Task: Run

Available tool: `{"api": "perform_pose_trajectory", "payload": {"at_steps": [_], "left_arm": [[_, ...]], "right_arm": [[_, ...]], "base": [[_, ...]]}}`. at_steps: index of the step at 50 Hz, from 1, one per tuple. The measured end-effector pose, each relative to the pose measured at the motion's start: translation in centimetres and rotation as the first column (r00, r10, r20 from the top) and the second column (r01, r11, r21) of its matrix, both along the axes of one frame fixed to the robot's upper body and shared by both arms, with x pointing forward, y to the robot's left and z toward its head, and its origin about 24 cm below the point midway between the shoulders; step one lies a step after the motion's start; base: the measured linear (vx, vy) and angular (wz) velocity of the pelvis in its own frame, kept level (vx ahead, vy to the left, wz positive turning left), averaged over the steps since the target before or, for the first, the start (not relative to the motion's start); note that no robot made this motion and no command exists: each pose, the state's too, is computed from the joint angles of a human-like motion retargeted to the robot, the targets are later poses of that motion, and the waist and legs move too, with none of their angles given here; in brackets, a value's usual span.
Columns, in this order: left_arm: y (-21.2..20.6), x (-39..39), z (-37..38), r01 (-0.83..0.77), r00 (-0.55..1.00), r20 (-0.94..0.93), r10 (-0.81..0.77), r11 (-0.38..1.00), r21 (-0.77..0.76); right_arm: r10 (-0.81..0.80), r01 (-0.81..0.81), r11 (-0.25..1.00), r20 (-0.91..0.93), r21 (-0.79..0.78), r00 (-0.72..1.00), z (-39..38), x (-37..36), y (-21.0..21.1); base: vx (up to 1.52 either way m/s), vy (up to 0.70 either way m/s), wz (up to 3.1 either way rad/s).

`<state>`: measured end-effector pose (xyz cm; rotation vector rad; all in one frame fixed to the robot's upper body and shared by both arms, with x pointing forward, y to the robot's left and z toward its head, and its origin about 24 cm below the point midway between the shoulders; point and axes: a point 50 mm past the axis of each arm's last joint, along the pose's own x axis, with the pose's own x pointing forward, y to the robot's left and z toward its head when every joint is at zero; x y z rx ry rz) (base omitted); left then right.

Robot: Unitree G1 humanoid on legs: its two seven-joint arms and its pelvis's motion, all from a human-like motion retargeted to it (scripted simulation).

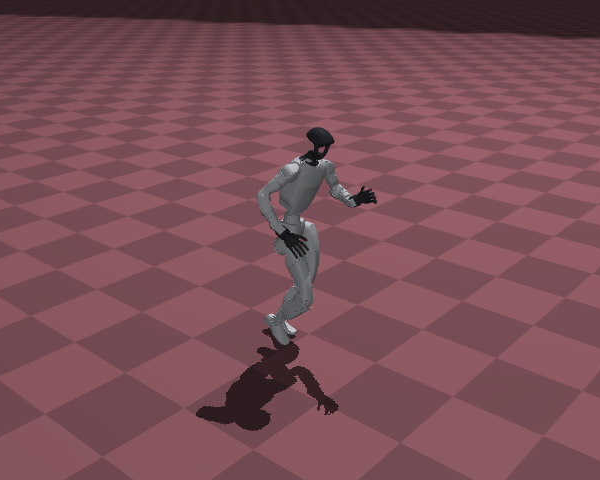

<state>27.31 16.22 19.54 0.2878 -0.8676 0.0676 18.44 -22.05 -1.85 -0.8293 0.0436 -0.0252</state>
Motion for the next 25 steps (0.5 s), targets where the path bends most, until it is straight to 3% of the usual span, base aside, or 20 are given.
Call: {"api": "perform_pose_trajectory", "payload": {"at_steps": [2, 5, 8, 11, 13, 17, 21, 25], "left_arm": [[-0.4, -1.1, 1.4, 0.045, 0.995, 0.094, -0.045, 0.999, 0.004], [-0.4, -1.9, 0.9, 0.078, 0.993, 0.086, -0.08, 0.996, 0.03], [0.3, -1.7, -2.8, 0.073, 0.993, -0.097, -0.068, 0.996, 0.046], [1.4, -1.8, -9.5, 0.035, 0.912, -0.41, -0.01, 0.998, 0.054], [2.3, -2.7, -15.4, 0.006, 0.766, -0.642, 0.042, 0.997, 0.073], [4.0, -8.0, -27.3, -0.046, 0.275, -0.953, 0.126, 0.992, 0.118], [5.7, -17.3, -33.0, -0.093, -0.126, -0.986, 0.112, 0.988, 0.124], [6.9, -24.0, -33.5, -0.168, -0.276, -0.961, 0.022, 0.983, 0.07]], "right_arm": [[0.01, -0.012, 0.999, -0.057, -0.035, 0.998, -0.7, -1.6, -0.7], [0.011, -0.016, 0.998, -0.093, -0.053, 0.996, -1.2, -2.8, -1.2], [-0.01, 0.007, 0.999, -0.067, -0.041, 0.998, -1.3, -2.5, -0.8], [-0.018, 0.018, 0.999, -0.002, -0.03, 1.0, -0.9, -0.9, 0.0], [-0.022, 0.023, 1.0, 0.047, -0.018, 0.999, -0.4, 0.8, 0.6], [-0.049, 0.036, 0.993, 0.124, 0.109, 0.991, 1.2, 3.9, 1.7], [-0.067, 0.011, 0.973, 0.239, 0.229, 0.969, 4.4, 5.1, 1.5], [-0.081, -0.025, 0.977, 0.481, 0.21, 0.873, 10.4, 5.8, -0.1]], "base": [[0.2, -0.03, 0.45], [0.15, -0.04, 0.18], [0.12, -0.05, -0.1], [0.12, -0.06, -0.05], [0.15, -0.05, 0.05], [0.19, -0.03, 0.1], [0.21, 0.01, 0.25], [0.15, 0.01, 0.56]]}}
